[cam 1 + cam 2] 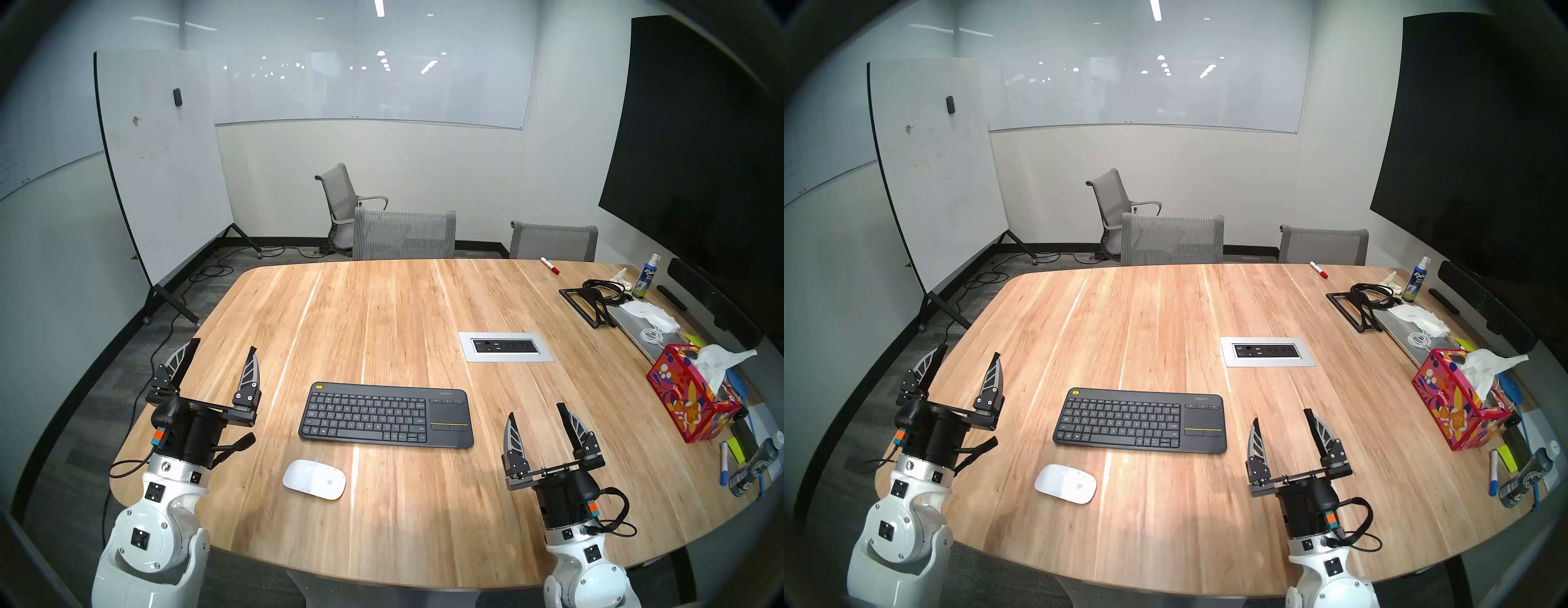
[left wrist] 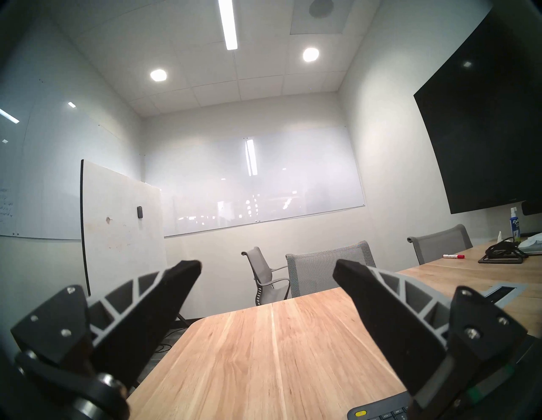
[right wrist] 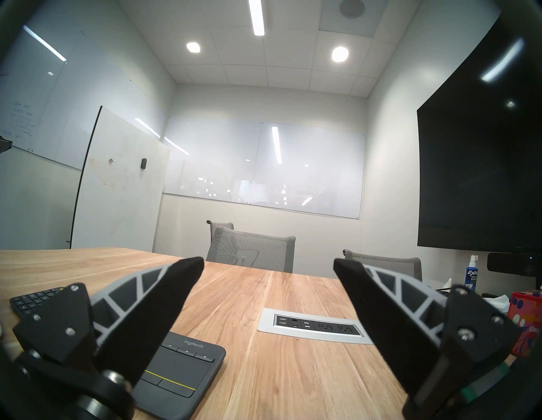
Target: Put the mouse beside the keyboard
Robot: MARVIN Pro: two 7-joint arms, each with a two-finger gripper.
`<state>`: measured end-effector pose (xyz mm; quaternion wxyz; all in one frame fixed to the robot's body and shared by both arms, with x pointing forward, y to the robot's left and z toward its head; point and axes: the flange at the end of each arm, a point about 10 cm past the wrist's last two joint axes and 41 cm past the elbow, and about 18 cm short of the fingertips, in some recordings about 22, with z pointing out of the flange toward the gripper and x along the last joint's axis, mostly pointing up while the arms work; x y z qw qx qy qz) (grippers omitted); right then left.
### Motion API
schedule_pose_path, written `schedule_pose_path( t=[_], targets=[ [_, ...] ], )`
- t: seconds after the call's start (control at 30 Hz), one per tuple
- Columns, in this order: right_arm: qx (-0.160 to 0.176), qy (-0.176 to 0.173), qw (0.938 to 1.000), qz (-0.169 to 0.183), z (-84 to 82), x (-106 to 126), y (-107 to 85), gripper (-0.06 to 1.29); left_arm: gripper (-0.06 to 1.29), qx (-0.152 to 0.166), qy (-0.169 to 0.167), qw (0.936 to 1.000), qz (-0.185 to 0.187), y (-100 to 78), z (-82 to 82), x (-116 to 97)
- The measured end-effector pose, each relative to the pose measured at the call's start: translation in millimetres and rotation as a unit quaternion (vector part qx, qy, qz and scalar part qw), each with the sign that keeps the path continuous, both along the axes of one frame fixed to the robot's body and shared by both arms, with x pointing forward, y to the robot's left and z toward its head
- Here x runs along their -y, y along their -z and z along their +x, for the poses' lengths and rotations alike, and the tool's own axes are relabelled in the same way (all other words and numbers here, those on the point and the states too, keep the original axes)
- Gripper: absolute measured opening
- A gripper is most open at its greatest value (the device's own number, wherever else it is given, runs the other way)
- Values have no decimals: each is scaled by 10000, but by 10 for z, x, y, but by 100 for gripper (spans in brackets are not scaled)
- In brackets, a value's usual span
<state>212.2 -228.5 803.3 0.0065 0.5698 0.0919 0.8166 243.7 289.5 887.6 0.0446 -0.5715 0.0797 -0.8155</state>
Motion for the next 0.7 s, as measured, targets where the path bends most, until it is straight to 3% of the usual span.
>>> schedule_pose_path(
  t=[0.7],
  targets=[
    [0, 0, 10000, 0, 0, 0, 0, 121, 125, -489, 88, 9986, -197, 47, -19, -348]
  ],
)
